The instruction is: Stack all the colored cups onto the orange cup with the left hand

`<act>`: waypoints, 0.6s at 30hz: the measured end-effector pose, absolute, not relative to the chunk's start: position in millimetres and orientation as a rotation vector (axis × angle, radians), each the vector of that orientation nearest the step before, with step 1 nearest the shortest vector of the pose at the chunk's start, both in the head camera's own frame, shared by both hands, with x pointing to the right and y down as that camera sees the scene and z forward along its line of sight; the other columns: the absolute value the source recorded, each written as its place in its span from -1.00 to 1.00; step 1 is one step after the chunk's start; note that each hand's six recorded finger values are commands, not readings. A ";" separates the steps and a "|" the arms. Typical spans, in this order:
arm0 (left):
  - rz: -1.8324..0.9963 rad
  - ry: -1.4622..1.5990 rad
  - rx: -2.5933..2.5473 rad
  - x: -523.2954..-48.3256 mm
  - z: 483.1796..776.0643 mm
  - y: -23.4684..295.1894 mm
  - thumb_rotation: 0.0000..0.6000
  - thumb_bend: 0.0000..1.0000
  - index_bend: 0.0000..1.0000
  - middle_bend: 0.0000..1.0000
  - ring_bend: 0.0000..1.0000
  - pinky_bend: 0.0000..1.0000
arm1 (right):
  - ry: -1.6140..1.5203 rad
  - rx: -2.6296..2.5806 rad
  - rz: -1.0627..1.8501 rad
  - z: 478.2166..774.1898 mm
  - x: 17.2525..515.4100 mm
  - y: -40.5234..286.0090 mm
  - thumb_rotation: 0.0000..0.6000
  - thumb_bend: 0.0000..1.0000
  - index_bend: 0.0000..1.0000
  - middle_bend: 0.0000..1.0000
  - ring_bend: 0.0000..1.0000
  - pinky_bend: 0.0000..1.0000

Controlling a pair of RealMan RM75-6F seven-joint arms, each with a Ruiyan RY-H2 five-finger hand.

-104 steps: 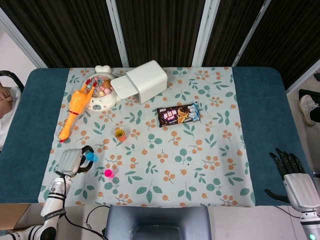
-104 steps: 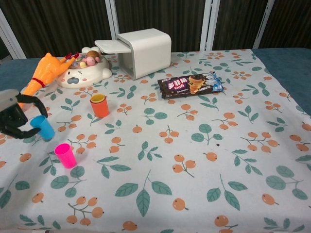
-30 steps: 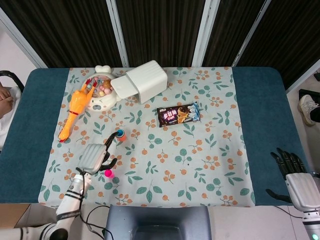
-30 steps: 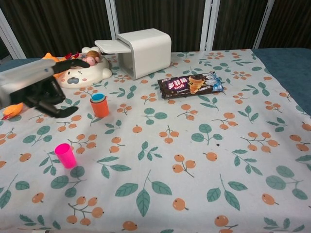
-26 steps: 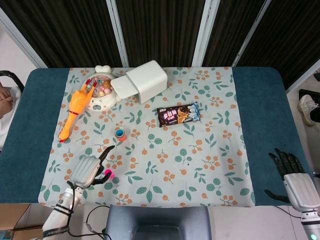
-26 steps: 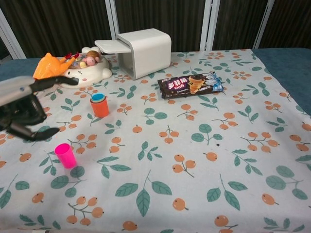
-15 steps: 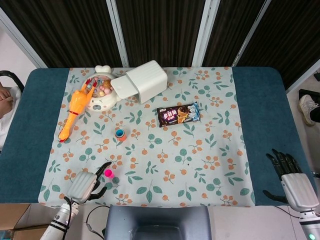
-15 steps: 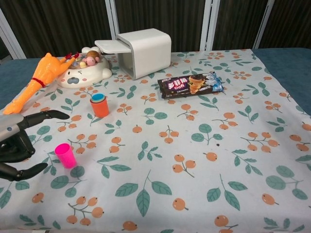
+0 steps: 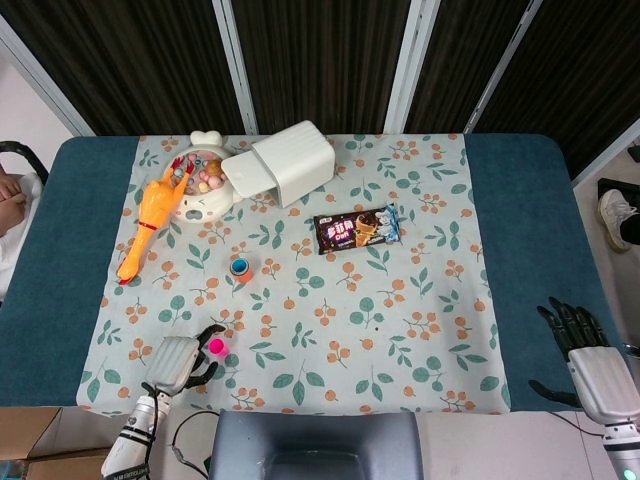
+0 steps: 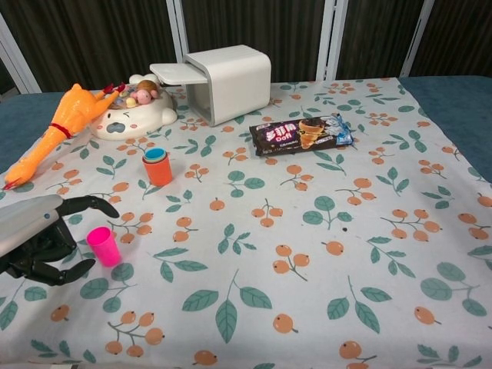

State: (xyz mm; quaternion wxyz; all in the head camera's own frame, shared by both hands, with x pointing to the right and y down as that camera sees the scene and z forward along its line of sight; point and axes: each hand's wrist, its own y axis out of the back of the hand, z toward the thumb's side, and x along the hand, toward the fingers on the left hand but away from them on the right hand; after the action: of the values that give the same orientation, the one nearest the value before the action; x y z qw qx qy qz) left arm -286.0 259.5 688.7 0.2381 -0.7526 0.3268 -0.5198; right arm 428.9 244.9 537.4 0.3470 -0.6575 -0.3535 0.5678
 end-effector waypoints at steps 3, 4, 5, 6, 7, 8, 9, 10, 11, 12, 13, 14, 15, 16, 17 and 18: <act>-1.431 0.906 -2.050 -287.9 691.5 256.6 1.00 -0.25 -0.40 1.00 1.00 1.00 | -0.916 -1.705 1.473 537.6 428.6 245.1 1.00 -0.59 -1.00 -1.00 -1.00 -1.00; -1.434 0.910 -2.047 -288.6 692.4 255.7 1.00 -0.25 -0.37 1.00 1.00 1.00 | -0.917 -1.704 1.473 537.5 428.6 245.1 1.00 -0.59 -1.00 -1.00 -1.00 -1.00; -1.439 0.913 -2.045 -289.6 693.6 254.8 1.00 -0.25 -0.35 1.00 1.00 1.00 | -0.917 -1.703 1.474 537.6 428.7 245.0 1.00 -0.59 -1.00 -1.00 -1.00 -1.00; -1.442 0.916 -2.045 -290.1 694.4 254.3 1.00 -0.25 -0.34 1.00 1.00 1.00 | -0.917 -1.702 1.475 537.7 428.8 244.9 1.00 -0.59 -1.00 -1.00 -1.00 -1.00; -1.444 0.921 -2.046 -290.4 694.9 253.8 1.00 -0.25 -0.32 1.00 1.00 1.00 | -0.916 -1.702 1.476 537.9 428.8 244.8 1.00 -0.59 -1.00 -1.00 -1.00 -1.00; -1.445 0.923 -2.046 -290.7 695.6 253.3 1.00 -0.25 -0.31 1.00 1.00 1.00 | -0.915 -1.701 1.477 538.0 428.8 244.8 1.00 -0.59 -1.00 -1.00 -1.00 -1.00; -1.446 0.924 -2.048 -290.8 696.2 253.1 1.00 -0.25 -0.30 1.00 1.00 1.00 | -0.914 -1.700 1.477 538.2 428.7 244.8 1.00 -0.59 -1.00 -1.00 -1.00 -1.00; -1.447 0.925 -2.050 -290.8 696.7 252.9 1.00 -0.25 -0.30 1.00 1.00 1.00 | -0.914 -1.699 1.478 538.3 428.7 244.8 1.00 -0.59 -1.00 -1.00 -1.00 -1.00; -1.449 0.924 -2.052 -290.8 697.3 252.8 1.00 -0.25 -0.30 1.00 1.00 1.00 | -0.914 -1.699 1.478 538.3 428.7 244.8 1.00 -0.59 -1.00 -1.00 -1.00 -1.00; -1.450 0.923 -2.054 -290.6 697.7 252.9 1.00 -0.25 -0.30 1.00 1.00 1.00 | -0.914 -1.698 1.479 538.4 428.7 244.8 1.00 -0.59 -1.00 -1.00 -1.00 -1.00; -1.450 0.923 -2.056 -290.3 698.1 252.8 1.00 -0.25 -0.29 1.00 1.00 1.00 | -0.914 -1.697 1.479 538.4 428.7 244.7 1.00 -0.59 -1.00 -1.00 -1.00 -1.00; -1.450 0.922 -2.059 -289.8 698.3 252.7 1.00 -0.25 -0.28 1.00 1.00 1.00 | -0.914 -1.697 1.479 538.4 428.7 244.7 1.00 -0.59 -1.00 -1.00 -1.00 -1.00; -1.450 0.921 -2.060 -289.5 698.5 252.8 1.00 -0.26 -0.27 1.00 1.00 1.00 | -0.914 -1.697 1.479 538.4 428.7 244.7 1.00 -0.59 -1.00 -1.00 -1.00 -1.00; -1.449 0.921 -2.063 -289.0 698.5 252.9 1.00 -0.26 -0.26 1.00 1.00 1.00 | -0.914 -1.697 1.480 538.4 428.8 244.8 1.00 -0.59 -1.00 -1.00 -1.00 -1.00; -1.448 0.919 -2.065 -288.6 698.6 253.1 1.00 -0.25 -0.25 1.00 1.00 1.00 | -0.915 -1.697 1.479 538.3 428.7 244.9 1.00 -0.59 -1.00 -1.00 -1.00 -1.00; -1.447 0.920 -2.066 -288.3 698.5 253.2 1.00 -0.25 -0.24 1.00 1.00 1.00 | -0.916 -1.697 1.479 538.2 428.8 244.8 1.00 -0.59 -1.00 -1.00 -1.00 -1.00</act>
State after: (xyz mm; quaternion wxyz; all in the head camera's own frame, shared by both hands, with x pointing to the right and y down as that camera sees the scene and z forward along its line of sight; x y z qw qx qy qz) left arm -288.3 253.2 698.5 0.2263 -0.7496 0.3336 -0.5250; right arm 428.8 244.8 538.2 0.3483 -0.6547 -0.3532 0.5704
